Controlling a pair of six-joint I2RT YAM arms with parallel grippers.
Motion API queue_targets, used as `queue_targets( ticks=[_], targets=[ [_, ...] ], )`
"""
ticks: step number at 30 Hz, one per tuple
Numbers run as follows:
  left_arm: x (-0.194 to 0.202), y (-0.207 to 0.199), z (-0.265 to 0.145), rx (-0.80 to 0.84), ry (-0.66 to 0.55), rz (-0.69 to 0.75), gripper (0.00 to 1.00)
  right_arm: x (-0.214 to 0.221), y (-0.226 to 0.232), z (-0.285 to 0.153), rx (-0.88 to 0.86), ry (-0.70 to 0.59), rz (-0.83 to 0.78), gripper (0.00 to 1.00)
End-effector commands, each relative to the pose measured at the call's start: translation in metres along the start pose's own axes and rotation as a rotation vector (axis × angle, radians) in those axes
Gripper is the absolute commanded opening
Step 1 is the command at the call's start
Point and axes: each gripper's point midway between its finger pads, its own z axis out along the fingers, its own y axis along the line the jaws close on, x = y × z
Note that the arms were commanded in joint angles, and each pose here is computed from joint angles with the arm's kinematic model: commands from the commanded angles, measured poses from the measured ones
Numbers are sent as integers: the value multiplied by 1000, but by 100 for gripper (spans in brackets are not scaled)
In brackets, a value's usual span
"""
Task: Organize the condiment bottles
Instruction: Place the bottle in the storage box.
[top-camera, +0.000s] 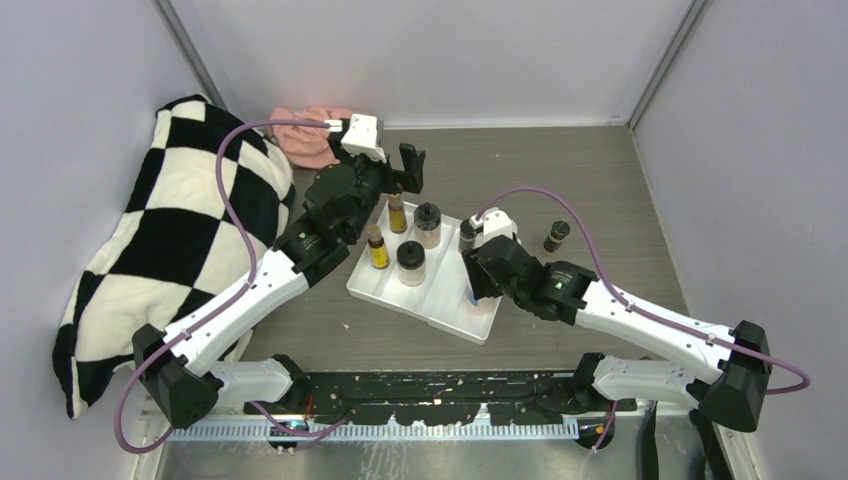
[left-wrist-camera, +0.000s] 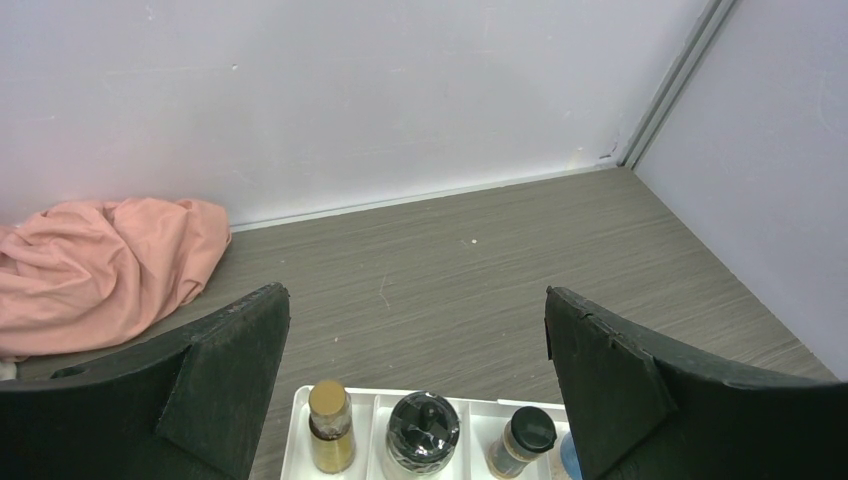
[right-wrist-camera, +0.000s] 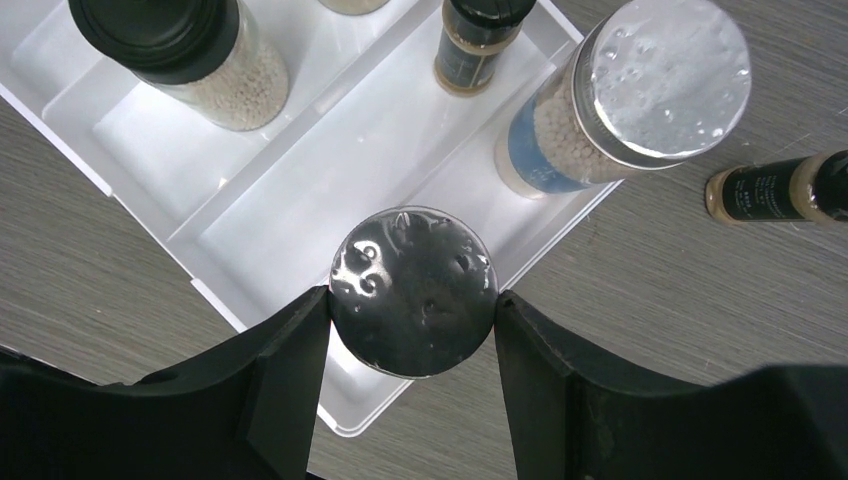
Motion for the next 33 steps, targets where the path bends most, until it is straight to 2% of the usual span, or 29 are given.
queue_targets(
  ticks=[1, 18, 26, 29, 33],
  targets=[
    [-19, 1, -5, -1, -60, -13, 100, -19, 8, -3, -33, -100, 26, 1],
    [-12, 0, -5, 6, -55, -11, 100, 9, -3, 9, 79, -128, -6, 1],
    [-13, 0, -6, 9, -58, -13, 100, 18, -12, 2, 121, -116, 44, 1],
    [-13, 0, -6, 10, -57, -14, 100, 21, -15, 0, 131, -107, 58, 7],
    [-13, 0, -7, 10, -56, -17, 100, 23, -14, -3, 126, -104, 71, 22]
  ],
)
